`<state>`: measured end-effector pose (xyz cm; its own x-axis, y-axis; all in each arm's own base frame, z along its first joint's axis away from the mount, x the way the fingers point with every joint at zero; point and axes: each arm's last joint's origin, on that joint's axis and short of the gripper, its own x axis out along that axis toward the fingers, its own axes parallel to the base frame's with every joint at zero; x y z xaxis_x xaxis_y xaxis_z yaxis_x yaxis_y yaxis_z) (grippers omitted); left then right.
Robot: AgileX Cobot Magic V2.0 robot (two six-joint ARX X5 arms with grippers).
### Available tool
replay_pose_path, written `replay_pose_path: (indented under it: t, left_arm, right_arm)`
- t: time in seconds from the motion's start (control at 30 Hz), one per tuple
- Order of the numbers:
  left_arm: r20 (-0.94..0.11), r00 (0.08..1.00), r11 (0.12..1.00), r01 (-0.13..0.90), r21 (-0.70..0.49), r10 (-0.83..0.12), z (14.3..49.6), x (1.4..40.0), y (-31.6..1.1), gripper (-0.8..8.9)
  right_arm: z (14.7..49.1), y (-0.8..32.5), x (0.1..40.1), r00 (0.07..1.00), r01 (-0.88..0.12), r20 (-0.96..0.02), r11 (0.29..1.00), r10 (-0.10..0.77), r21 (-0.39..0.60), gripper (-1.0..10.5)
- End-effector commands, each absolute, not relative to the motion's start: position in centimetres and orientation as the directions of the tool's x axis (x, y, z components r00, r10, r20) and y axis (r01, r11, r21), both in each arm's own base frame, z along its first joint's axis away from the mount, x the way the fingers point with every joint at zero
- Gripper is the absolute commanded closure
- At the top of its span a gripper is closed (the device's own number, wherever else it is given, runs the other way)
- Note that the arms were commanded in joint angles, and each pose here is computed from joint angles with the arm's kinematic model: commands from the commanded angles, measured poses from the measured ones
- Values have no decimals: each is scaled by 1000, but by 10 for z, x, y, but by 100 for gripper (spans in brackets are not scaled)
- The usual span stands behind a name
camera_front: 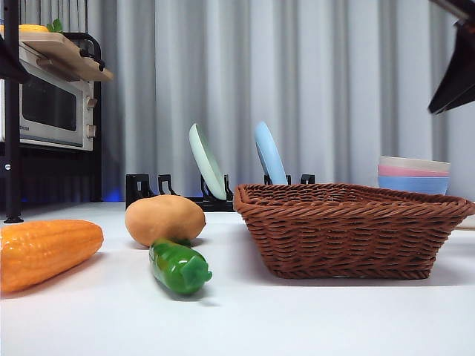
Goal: Pick up the basket,pick up the corn from the table,pick up the potato from the table,pick up the cucumber from the table,put all items into the basket
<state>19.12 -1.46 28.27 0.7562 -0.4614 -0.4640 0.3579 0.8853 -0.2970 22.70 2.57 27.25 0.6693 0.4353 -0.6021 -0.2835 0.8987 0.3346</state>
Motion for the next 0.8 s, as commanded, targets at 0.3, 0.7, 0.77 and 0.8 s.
replay_pose_path:
  t: [0.3, 0.7, 0.77, 0.8]
  left_arm:
    - [-485, 744, 887, 360, -288, -459, 282, 199, -14, 430]
    - [-486, 743, 887, 358, -292, -460, 282, 198, -14, 431]
    - [-486, 743, 887, 358, -292, -460, 282, 198, -14, 431]
    - [-486, 743, 887, 359, -292, -460, 282, 198, -14, 431]
  right_arm:
    - [248, 28, 262, 584, -288, -681, 897, 442, 335, 563]
    - [200, 45, 322, 420, -262, -786, 889, 455, 375, 574]
    - [194, 49, 326, 399, -262, -794, 887, 458, 380, 619]
    - [191, 51, 326, 389, -263, -799, 887, 458, 381, 710]
